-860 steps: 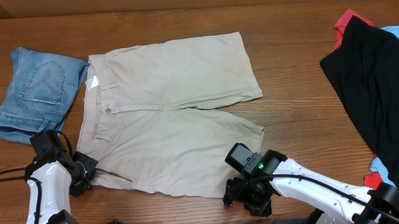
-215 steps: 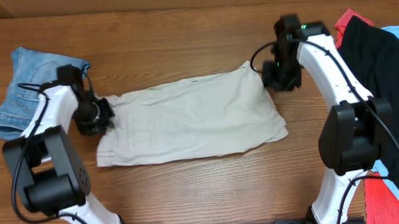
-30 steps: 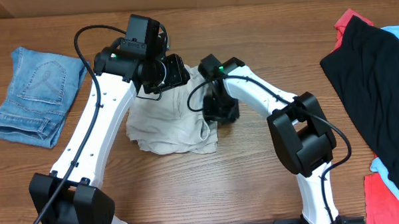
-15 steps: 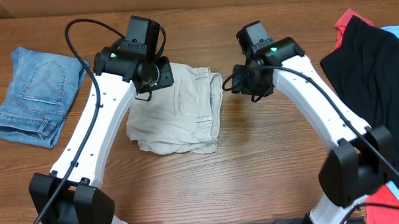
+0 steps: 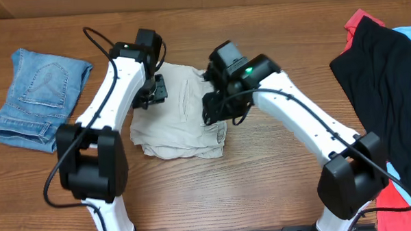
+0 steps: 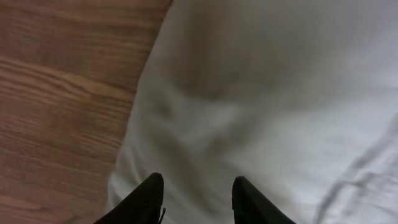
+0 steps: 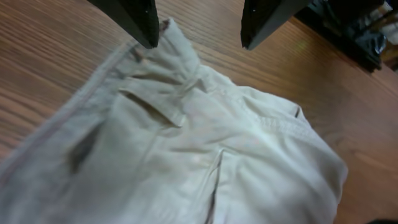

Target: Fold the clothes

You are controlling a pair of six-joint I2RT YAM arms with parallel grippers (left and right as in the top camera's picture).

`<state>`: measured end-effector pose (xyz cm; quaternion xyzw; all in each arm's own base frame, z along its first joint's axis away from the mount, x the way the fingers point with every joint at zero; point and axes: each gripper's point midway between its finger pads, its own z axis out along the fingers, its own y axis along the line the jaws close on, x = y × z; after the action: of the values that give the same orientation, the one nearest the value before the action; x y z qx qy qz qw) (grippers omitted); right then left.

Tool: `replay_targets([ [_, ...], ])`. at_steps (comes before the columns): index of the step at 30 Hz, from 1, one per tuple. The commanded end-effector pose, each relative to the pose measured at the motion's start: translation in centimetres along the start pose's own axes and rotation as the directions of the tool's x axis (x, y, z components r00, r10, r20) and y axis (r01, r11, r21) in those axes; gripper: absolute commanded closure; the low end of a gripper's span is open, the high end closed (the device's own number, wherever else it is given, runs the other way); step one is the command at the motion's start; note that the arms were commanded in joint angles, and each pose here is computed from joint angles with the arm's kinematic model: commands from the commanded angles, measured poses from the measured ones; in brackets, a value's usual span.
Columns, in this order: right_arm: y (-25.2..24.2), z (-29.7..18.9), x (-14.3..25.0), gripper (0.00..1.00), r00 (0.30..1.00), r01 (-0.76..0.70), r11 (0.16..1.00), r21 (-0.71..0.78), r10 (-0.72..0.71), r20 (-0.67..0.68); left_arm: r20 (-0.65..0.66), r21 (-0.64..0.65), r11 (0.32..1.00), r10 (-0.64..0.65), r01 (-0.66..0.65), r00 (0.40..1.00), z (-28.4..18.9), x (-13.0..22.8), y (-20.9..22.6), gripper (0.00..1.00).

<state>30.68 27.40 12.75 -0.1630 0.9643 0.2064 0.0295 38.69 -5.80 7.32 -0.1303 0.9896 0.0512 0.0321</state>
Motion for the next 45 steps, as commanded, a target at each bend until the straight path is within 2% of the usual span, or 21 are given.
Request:
replay_targets([
  [1,0.0,3.5,1.7,0.53,0.996,0.003,1.000,-0.027,-0.005,-0.093,-0.078,-0.058,0.998,0.004,-0.009,0.997,1.9,0.6,1.5,0.59],
  [6,-1.3,7.0,3.1,0.53,0.983,-0.037,0.999,-0.022,0.033,-0.179,-0.211,-0.109,0.994,-0.002,-0.022,0.977,3.7,2.8,2.6,0.59],
  [12,-5.3,9.8,3.8,0.53,0.968,-0.076,0.993,0.096,0.096,-0.231,-0.336,-0.113,0.993,-0.002,-0.039,0.942,4.0,5.4,2.8,0.59],
  [19,-10.7,9.3,-0.1,0.53,0.990,-0.100,0.965,0.243,0.120,-0.070,-0.412,-0.134,0.989,-0.005,-0.055,0.911,3.4,7.2,3.4,0.58],
  [25,-13.5,8.1,-4.1,0.53,0.994,-0.093,0.957,0.276,0.076,0.073,-0.457,-0.085,0.995,0.012,-0.058,0.889,2.8,8.6,2.0,0.58],
  [28,-14.2,6.5,-5.3,0.48,0.991,-0.105,0.941,0.323,0.074,0.108,-0.438,-0.066,0.993,0.055,-0.093,0.897,2.2,8.6,1.3,0.58],
  [31,-13.5,3.8,-6.4,0.43,0.990,-0.108,0.932,0.346,0.069,0.123,-0.381,-0.031,0.992,0.099,-0.119,0.919,0.9,8.1,0.7,0.58],
  [35,-11.3,-1.0,-8.0,0.39,0.979,-0.140,0.936,0.323,0.081,0.189,-0.178,0.039,0.993,0.120,-0.115,0.977,-2.4,5.3,-0.1,0.55],
  [37,-10.0,-3.3,-8.7,0.38,0.967,-0.166,0.941,0.295,0.096,0.236,-0.052,0.072,0.993,0.102,-0.098,0.993,-4.4,3.4,-0.1,0.49],
  [38,-9.1,-4.1,-8.9,0.38,0.963,-0.168,0.950,0.264,0.101,0.250,0.012,0.092,0.992,0.090,-0.090,0.996,-5.4,2.4,-0.2,0.43],
  [40,-6.8,-5.0,-8.9,0.37,0.964,-0.138,0.978,0.159,0.096,0.249,0.141,0.132,0.985,0.091,-0.110,0.986,-7.1,0.0,-0.4,0.36],
  [42,-4.9,-4.9,-8.3,0.38,0.972,-0.117,0.991,0.062,0.102,0.212,0.262,0.156,0.976,0.110,-0.154,0.959,-8.2,-2.7,-0.6,0.36],
  [45,-2.9,-3.9,-7.1,0.38,0.985,-0.109,0.992,-0.057,0.115,0.129,0.362,0.180,0.967,0.106,-0.181,0.926,-8.3,-6.0,-0.7,0.36],
])
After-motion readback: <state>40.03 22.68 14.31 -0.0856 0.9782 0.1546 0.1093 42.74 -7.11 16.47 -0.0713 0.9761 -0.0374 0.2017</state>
